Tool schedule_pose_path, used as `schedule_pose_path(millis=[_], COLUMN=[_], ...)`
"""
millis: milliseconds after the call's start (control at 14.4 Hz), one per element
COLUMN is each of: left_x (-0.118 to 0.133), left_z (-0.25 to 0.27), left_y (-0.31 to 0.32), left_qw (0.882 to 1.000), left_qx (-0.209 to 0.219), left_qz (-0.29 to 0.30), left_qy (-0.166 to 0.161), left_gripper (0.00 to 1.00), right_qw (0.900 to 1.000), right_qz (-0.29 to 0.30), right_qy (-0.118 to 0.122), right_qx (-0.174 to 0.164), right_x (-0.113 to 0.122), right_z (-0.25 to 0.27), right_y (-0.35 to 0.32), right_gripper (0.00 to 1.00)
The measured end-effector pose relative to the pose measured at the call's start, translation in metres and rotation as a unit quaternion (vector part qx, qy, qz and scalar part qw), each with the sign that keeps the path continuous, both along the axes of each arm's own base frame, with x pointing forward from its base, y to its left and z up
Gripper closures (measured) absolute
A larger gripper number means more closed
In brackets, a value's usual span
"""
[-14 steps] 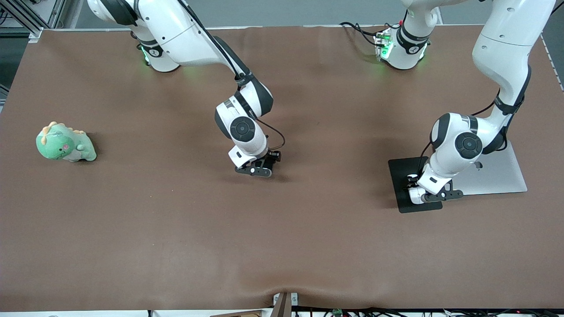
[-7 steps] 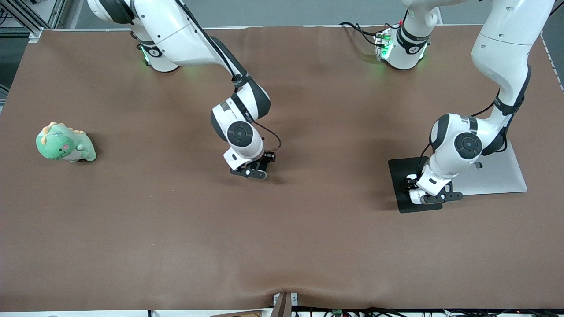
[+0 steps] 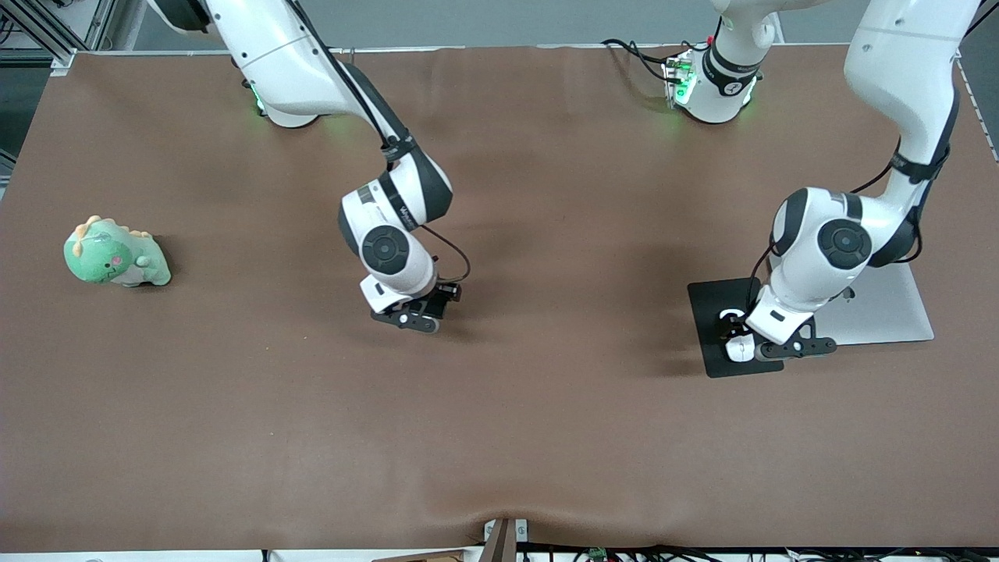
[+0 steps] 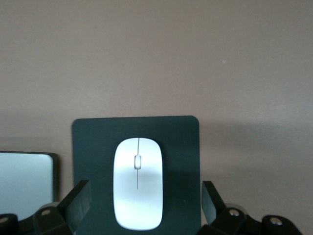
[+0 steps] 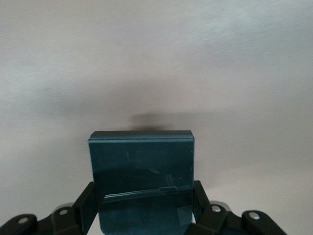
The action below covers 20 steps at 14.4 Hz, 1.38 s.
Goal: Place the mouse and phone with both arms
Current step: 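Release the mouse and raise the left gripper while the right carries phone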
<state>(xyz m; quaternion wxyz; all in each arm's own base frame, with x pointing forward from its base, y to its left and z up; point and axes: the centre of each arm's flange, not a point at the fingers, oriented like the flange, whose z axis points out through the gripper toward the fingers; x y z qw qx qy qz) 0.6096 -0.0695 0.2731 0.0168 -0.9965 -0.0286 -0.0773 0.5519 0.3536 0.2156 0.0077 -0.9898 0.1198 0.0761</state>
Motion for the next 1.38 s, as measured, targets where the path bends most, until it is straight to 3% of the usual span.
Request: schedule_pose_path(millis=[762,1108,1385], left_x=[0.015,0.012,-0.007], left_z=[0.197,0.285,0.35], left_y=[0.001,-0.009,-0.009], left_qw=[0.997,0.998,0.999], left_qx=[0.059,0.038,0.029], left_qz=[0.032,0.036,0.016], left_qy=[0.03,0.046,0.024], left_gripper=[0.0,0.0,0.0], right_qw=[0.999,0.999,0.999], right_qz=[0.015,0.02,0.019], right_qy=[0.038,0.039,0.042], right_qx=[-0.001,0.011,0.017], right_x=[-0.025,-0.028,-0.038], right_z=[0.011,0.013,0.001], right_y=[-0.118,-0.185,-0.236], right_gripper=[0.21,0.21,0.21])
